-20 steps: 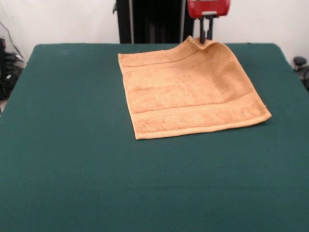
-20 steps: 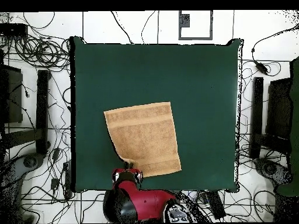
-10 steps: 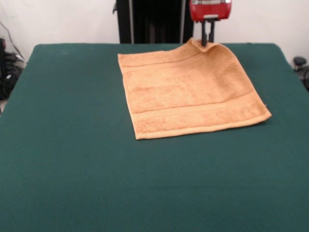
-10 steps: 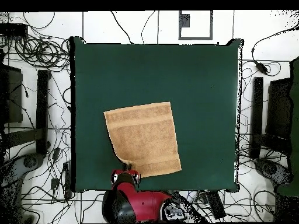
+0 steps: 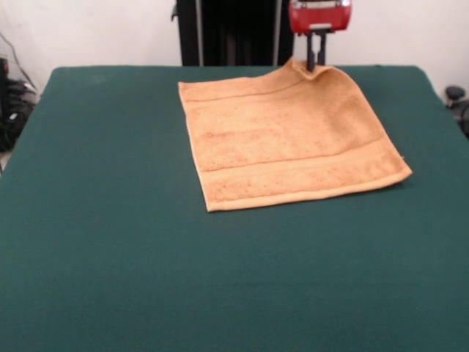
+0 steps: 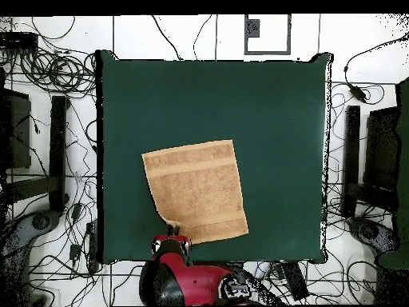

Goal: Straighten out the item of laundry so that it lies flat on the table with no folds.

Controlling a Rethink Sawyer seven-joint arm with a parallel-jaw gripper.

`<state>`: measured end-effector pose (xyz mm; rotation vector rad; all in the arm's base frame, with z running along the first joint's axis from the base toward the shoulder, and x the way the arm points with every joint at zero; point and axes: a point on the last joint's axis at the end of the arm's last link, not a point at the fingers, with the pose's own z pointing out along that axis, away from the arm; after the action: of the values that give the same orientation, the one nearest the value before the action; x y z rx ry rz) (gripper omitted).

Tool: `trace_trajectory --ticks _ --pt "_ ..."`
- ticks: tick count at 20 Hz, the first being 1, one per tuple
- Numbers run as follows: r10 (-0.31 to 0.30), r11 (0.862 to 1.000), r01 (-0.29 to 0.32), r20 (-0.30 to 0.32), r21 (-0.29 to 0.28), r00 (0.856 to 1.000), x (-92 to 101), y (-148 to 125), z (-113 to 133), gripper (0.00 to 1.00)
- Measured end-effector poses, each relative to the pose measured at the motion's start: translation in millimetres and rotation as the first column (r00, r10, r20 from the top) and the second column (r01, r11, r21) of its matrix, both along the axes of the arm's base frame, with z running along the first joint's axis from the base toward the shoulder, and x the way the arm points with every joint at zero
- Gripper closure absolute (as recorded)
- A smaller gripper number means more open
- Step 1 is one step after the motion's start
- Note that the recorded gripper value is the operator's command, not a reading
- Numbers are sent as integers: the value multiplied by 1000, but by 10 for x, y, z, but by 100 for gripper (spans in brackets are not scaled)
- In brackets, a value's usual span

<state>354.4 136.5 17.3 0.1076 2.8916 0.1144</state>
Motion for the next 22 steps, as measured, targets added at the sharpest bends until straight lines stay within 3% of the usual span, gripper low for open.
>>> trace_trajectory --ticks 13,14,22 --pt "-8 1000 8 -17 0 1000 -71 4 1 100" --pt "-15 1000 15 -20 -1 1000 -73 2 1 0" --pt "-17 1000 17 -24 -1 1000 -111 9 9 0"
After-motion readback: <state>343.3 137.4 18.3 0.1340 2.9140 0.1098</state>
